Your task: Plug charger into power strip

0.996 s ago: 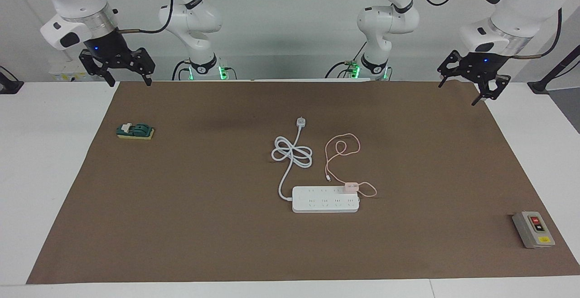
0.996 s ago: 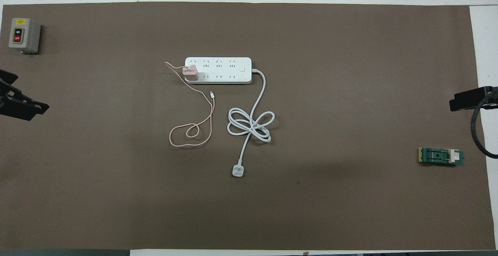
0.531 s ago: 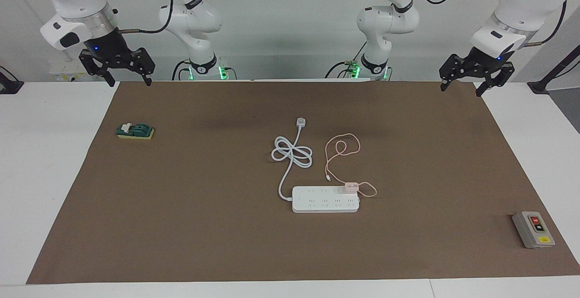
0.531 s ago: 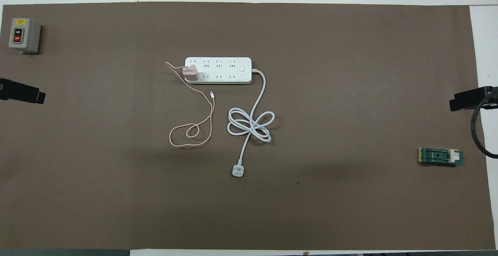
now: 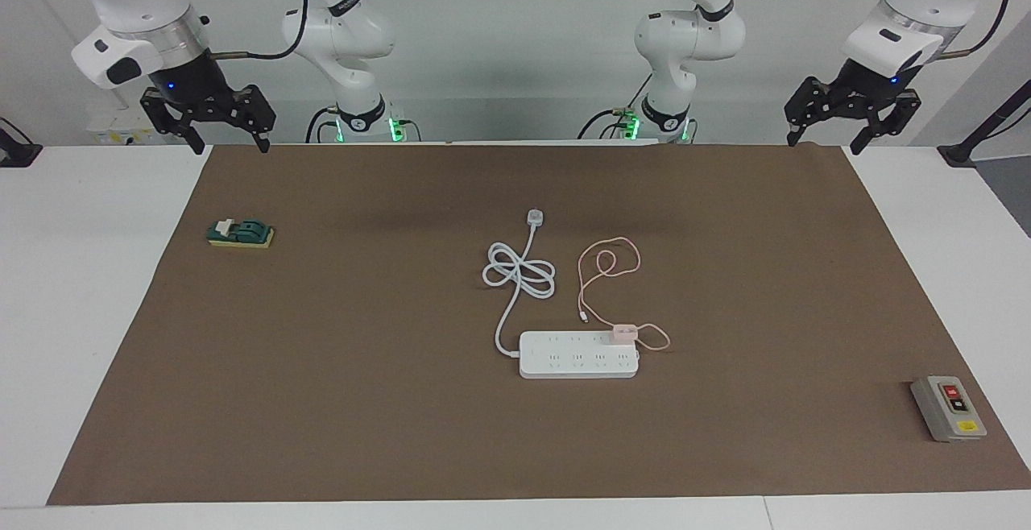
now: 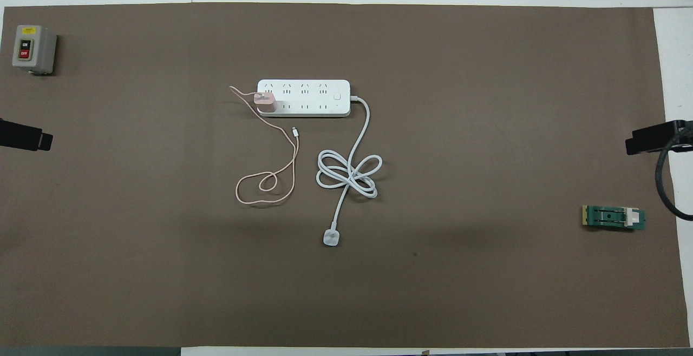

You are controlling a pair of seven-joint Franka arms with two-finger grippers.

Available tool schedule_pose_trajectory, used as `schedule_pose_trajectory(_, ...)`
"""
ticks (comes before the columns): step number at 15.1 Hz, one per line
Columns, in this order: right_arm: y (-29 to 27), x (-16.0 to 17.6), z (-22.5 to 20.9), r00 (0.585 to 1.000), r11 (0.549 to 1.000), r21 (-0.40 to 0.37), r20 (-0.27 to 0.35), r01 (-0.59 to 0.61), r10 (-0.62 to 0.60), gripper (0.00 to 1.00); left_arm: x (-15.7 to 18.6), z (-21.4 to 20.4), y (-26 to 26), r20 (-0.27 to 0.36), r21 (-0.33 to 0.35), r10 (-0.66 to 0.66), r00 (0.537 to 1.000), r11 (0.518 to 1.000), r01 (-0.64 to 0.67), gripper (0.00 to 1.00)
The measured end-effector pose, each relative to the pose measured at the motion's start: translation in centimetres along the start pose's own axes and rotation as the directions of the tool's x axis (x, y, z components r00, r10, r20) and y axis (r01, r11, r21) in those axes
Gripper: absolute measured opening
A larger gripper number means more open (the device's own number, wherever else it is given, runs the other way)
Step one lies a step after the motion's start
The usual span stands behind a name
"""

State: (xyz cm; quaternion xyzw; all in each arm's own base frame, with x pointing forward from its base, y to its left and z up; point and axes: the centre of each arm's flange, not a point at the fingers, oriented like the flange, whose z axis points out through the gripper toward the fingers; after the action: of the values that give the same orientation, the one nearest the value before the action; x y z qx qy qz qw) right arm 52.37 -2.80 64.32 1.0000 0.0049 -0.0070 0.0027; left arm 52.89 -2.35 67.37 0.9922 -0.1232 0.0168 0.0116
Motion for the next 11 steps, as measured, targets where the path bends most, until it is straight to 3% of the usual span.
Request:
schedule_pose_trajectory(3, 0.0, 0.0, 0.0, 1.000, 1.000, 0.000, 0.000, 0.000, 0.000, 1.00, -0.6, 0.1, -0.4, 0.025, 0.006, -0.025, 0.999, 1.000, 0.025, 1.00)
schedule_pose_trajectory(8, 0.0, 0.0, 0.0, 1.000, 1.000, 0.000, 0.000, 0.000, 0.000, 1.00, 2.8, 7.6, -1.5, 0.159, -0.014, -0.071, 0.985, 0.997, 0.074, 1.00)
schedule_pose_trajectory(11, 0.0, 0.0, 0.0, 1.000, 1.000, 0.000, 0.000, 0.000, 0.000, 1.00, 4.6, 10.9, -1.7, 0.189, -0.014, -0.078, 0.979, 0.997, 0.082, 1.00)
